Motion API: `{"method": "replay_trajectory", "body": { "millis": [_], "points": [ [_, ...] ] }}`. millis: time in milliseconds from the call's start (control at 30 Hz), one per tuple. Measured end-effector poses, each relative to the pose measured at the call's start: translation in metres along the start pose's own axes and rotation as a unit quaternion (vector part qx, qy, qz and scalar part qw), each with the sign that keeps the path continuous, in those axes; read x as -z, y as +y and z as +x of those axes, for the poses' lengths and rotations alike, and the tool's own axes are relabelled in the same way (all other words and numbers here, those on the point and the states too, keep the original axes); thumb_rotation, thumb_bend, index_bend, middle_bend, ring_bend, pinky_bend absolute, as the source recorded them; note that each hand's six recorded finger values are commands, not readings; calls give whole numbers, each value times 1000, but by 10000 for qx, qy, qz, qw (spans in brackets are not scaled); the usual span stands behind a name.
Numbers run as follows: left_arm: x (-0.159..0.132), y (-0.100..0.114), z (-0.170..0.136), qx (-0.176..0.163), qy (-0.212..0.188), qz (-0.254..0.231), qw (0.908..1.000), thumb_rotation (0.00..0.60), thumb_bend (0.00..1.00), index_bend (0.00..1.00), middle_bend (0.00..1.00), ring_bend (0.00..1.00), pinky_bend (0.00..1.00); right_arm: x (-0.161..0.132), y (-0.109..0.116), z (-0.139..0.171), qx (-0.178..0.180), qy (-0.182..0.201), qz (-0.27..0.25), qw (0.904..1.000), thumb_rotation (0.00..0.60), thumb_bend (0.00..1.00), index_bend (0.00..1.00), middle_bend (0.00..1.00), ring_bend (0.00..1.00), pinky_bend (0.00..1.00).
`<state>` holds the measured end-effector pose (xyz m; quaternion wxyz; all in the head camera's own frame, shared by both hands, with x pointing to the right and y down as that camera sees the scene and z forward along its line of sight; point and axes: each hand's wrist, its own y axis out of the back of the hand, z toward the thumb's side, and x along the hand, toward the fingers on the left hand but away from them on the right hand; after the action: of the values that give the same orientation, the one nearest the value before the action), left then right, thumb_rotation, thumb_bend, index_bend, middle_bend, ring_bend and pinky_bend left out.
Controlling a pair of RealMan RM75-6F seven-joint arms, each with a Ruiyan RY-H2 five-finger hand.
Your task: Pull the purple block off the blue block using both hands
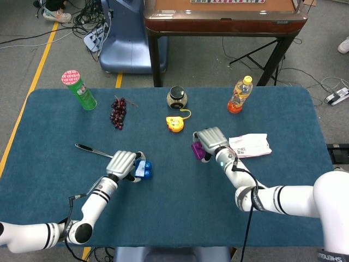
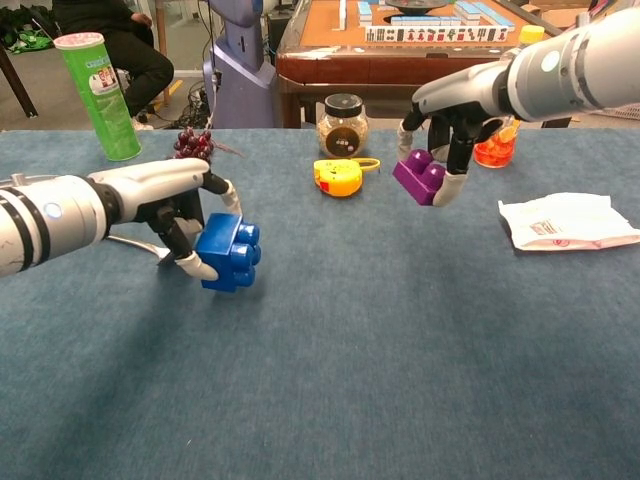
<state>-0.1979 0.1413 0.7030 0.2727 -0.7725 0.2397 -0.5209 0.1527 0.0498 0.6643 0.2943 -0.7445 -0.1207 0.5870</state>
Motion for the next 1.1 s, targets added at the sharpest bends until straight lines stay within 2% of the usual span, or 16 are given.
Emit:
{"method": "replay_trajectory", "body": {
  "millis": [133,367,433,500,667,867,1100],
  "points": [
    [4,1,-1,-27,138,187,9997,600,17,36,941,892,1000,2,2,4,-24,-34,-19,10000,600,0,0,881,896,963],
    [16,16,-9,-217,344,475,9980,600,6,16,897,879,1000,15,10,23,58,-116,-75,9999,600,0,3,816,830,901],
    [25,24,-15,-317,456,559,9969,600,7,23,843,819,998,21,13,32,135,-158,-47,9998,600,0,46,782,798,881],
    [35,32,-22,-418,576,619,9955,600,7,37,722,717,971,31,16,43,256,-218,2,9994,600,0,130,738,758,874],
    [62,50,-43,-769,815,895,9897,600,7,67,506,535,813,59,21,73,644,-403,261,9968,600,0,176,641,642,868],
    [100,78,-79,-1378,1113,1210,9767,600,8,107,423,423,704,96,15,118,1118,-640,479,9905,600,0,200,515,492,738],
    [144,96,-132,-1587,1612,1359,9646,600,8,109,387,390,661,138,-4,179,1617,-907,147,9826,600,0,234,466,446,709]
  ]
}}
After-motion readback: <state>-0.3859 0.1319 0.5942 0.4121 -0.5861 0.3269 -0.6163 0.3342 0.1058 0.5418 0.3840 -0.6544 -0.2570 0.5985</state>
